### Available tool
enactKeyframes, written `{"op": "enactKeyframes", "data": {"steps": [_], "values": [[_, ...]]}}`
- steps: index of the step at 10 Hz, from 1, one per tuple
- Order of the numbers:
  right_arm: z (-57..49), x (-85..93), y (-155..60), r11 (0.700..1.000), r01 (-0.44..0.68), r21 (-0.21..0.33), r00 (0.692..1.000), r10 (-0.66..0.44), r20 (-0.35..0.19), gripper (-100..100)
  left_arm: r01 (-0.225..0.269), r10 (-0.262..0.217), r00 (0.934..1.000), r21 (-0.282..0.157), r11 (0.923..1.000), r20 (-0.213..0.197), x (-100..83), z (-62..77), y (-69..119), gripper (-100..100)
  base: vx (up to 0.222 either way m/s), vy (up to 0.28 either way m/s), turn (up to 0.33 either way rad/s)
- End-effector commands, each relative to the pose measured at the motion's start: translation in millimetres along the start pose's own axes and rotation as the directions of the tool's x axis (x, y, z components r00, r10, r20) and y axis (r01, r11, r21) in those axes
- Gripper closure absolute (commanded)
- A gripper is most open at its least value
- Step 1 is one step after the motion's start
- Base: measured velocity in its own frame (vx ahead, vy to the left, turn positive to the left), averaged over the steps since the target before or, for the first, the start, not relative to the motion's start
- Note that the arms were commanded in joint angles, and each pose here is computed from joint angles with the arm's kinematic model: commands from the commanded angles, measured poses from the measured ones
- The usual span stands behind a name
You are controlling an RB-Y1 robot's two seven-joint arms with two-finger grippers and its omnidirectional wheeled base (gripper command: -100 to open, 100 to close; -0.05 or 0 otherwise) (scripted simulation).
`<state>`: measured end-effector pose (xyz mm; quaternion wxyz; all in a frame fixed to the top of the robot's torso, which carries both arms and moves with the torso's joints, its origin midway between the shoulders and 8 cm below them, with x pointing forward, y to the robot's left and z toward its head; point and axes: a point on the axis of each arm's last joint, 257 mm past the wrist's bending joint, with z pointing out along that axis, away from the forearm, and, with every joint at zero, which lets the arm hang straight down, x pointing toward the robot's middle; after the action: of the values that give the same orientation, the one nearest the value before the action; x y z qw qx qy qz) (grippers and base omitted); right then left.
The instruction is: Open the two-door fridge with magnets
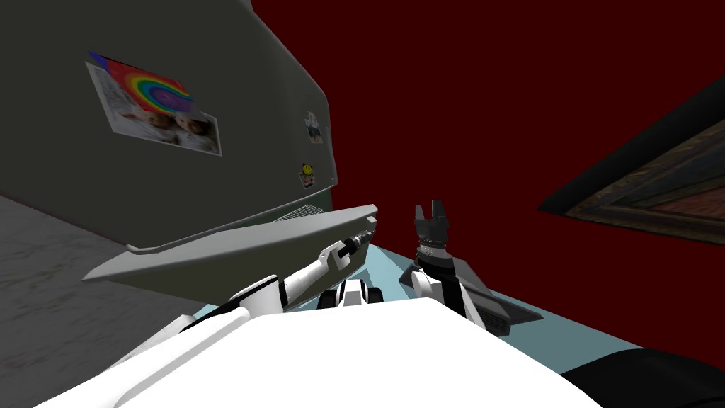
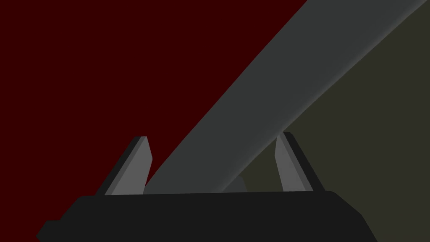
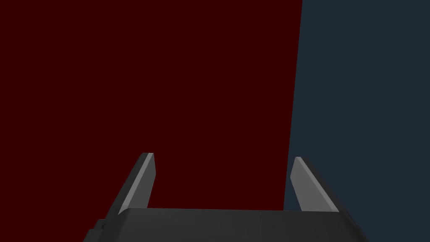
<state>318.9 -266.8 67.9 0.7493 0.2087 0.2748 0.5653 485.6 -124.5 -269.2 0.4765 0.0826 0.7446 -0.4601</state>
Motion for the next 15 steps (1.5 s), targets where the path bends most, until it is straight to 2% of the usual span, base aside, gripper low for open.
{"op": "enactKeyframes", "data": {"steps": [1,2,3,5,6,7,8,9,10,11,12,13,14,15], "values": [[0.0,0.0,0,1.0,0.0,0.0,1.0,0.0,0.0,0,0.018,-0.018,0.9994,0.021,0.9996,-0.029,18.6,2.6,-12.3,100,-0.005,0.0,0.0],[0.0,0.0,0,1.0,0.0,0.0,1.0,0.0,0.0,0,0.018,-0.018,0.9994,0.021,0.9996,-0.029,18.6,2.6,-12.3,100,0.007,0.002,-0.005],[0.0,0.0,0,1.0,0.0,0.0,1.0,0.0,0.0,0,0.0,0.0,1.0,-0.006,1.0,-0.007,0.5,0.5,4.0,100,0.007,0.001,0.024],[0.0,0.0,0,1.0,0.0,0.0,1.0,0.0,0.0,0,-0.016,0.018,0.9991,0.056,0.9983,-0.039,15.0,-0.3,-24.8,100,-0.111,0.05,0.005],[0.1,0.0,0,1.0,0.0,0.0,1.0,0.0,0.0,0,-0.018,0.02,0.9987,0.059,0.9981,-0.047,18.9,-0.6,-26.3,100,-0.137,0.025,-0.041],[0.1,0.0,0,1.0,0.0,0.0,1.0,0.0,0.0,0,-0.022,0.028,0.9976,0.092,0.9955,-0.063,27.1,-1.8,-41.7,100,-0.154,0.052,0.002],[0.1,0.0,0,1.0,0.0,0.0,1.0,0.0,0.0,0,-0.023,0.03,0.9972,0.094,0.9953,-0.069,30.1,-2.1,-42.8,100,-0.126,0.035,-0.031],[0.0,0.0,0,1.0,0.0,0.0,1.0,0.0,0.0,0,-0.027,0.038,0.9953,0.125,0.9918,-0.089,40.6,-4.3,-57.3,100,-0.106,0.018,-0.035],[0.0,0.0,0,1.0,0.0,0.0,1.0,0.0,0.0,0,-0.027,0.039,0.9951,0.129,0.9913,-0.091,41.8,-4.5,-59.1,100,-0.073,0.013,0.009],[0.0,0.0,0,1.0,0.0,0.0,1.0,0.0,0.0,0,-0.028,0.046,0.9932,0.16,0.9867,-0.107,50.2,-7.2,-74.0,100,-0.091,0.057,0.023],[0.0,0.0,0,1.0,0.0,0.0,1.0,0.0,0.0,0,-0.029,0.048,0.9924,0.163,0.9862,-0.113,53.8,-7.8,-75.2,100,-0.088,0.039,-0.015],[0.0,0.0,0,1.0,0.0,0.0,1.0,0.0,0.0,0,-0.028,0.054,0.9903,0.194,0.9807,-0.128,61.7,-11.2,-89.6,100,-0.116,0.037,-0.001],[0.0,0.0,0,1.0,0.0,0.0,1.0,0.0,0.0,0,-0.029,0.057,0.9891,0.197,0.98,-0.136,66.1,-12.1,-91.1,100,-0.104,0.058,0.002],[0.0,0.0,0,1.0,0.0,0.0,1.0,0.0,0.0,0,-0.027,0.061,0.9869,0.226,0.9737,-0.149,73.2,-15.9,-104.9,100,-0.116,0.096,0.003]]}}
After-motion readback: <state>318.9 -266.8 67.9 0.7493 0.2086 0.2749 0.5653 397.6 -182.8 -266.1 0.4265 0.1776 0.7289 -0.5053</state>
